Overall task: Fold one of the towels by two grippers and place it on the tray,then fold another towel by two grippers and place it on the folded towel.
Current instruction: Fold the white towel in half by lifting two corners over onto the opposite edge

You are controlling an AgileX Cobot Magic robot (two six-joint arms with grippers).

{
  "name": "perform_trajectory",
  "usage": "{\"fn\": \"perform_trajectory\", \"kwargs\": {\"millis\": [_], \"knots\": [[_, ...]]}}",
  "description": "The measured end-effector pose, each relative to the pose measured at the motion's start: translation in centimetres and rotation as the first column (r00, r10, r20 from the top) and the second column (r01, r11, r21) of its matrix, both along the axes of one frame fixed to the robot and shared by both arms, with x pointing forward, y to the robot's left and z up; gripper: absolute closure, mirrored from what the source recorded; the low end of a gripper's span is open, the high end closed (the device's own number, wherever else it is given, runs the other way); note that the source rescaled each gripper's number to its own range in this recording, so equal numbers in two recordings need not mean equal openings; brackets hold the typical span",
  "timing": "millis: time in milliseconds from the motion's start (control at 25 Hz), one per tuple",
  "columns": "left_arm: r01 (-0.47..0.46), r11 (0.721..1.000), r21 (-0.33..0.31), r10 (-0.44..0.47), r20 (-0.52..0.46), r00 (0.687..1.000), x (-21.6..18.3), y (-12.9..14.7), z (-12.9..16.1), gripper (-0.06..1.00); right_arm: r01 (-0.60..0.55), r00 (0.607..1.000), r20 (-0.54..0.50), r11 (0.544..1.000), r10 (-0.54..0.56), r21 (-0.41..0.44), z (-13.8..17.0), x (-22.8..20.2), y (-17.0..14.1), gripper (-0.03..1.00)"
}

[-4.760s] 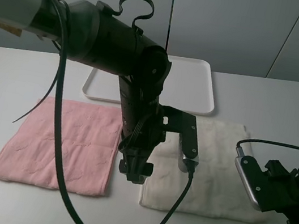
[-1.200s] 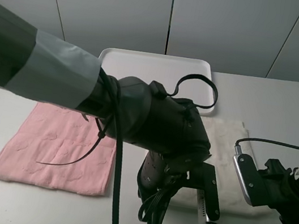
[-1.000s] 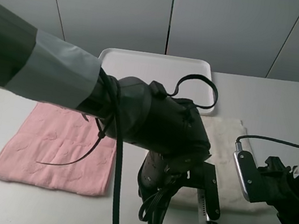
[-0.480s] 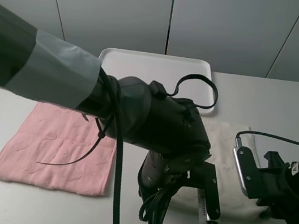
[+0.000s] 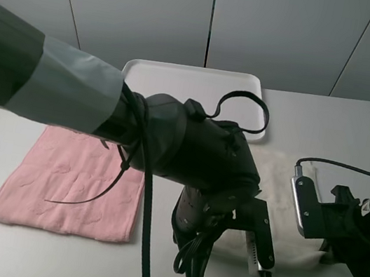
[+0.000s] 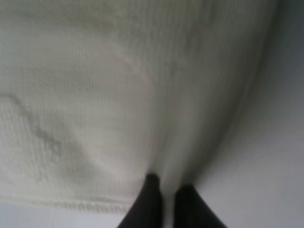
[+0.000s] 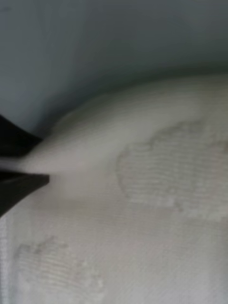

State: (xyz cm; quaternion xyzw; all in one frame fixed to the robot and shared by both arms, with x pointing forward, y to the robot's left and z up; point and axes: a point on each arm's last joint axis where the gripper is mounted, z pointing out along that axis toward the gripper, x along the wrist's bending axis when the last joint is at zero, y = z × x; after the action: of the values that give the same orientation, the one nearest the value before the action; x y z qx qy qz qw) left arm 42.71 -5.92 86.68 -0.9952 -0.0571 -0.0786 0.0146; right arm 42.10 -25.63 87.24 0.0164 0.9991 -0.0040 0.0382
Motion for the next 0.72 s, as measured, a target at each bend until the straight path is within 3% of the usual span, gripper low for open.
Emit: {"fn": "perform_trajectory", "kwargs": {"millis": [120, 280, 440, 720], "knots": [[-0.007, 0.999, -0.044, 0.007, 0.011, 1.000, 0.3, -0.3, 0.6, 0.94, 0.058, 0.998, 0.030, 0.998, -0.058, 0.007, 0.9, -0.1, -0.1, 0.96], [-0.035, 0.991, -0.131, 0.041, 0.041, 0.998, 1.5, -0.7, 3.2, 0.94, 0.230, 0.972, 0.044, 0.973, -0.231, 0.023, 2.7, -0.1, -0.2, 0.96], [-0.070, 0.972, -0.224, 0.088, 0.073, 0.993, 3.2, -0.9, 6.2, 0.94, 0.400, 0.908, 0.104, 0.913, -0.406, 0.079, 5.3, 1.6, 0.1, 0.96], [-0.208, 0.931, -0.301, 0.242, 0.078, 0.967, 6.8, 0.3, 8.0, 0.94, 0.572, 0.792, 0.141, 0.803, -0.594, 0.171, 7.0, 3.4, 0.5, 0.96]]}}
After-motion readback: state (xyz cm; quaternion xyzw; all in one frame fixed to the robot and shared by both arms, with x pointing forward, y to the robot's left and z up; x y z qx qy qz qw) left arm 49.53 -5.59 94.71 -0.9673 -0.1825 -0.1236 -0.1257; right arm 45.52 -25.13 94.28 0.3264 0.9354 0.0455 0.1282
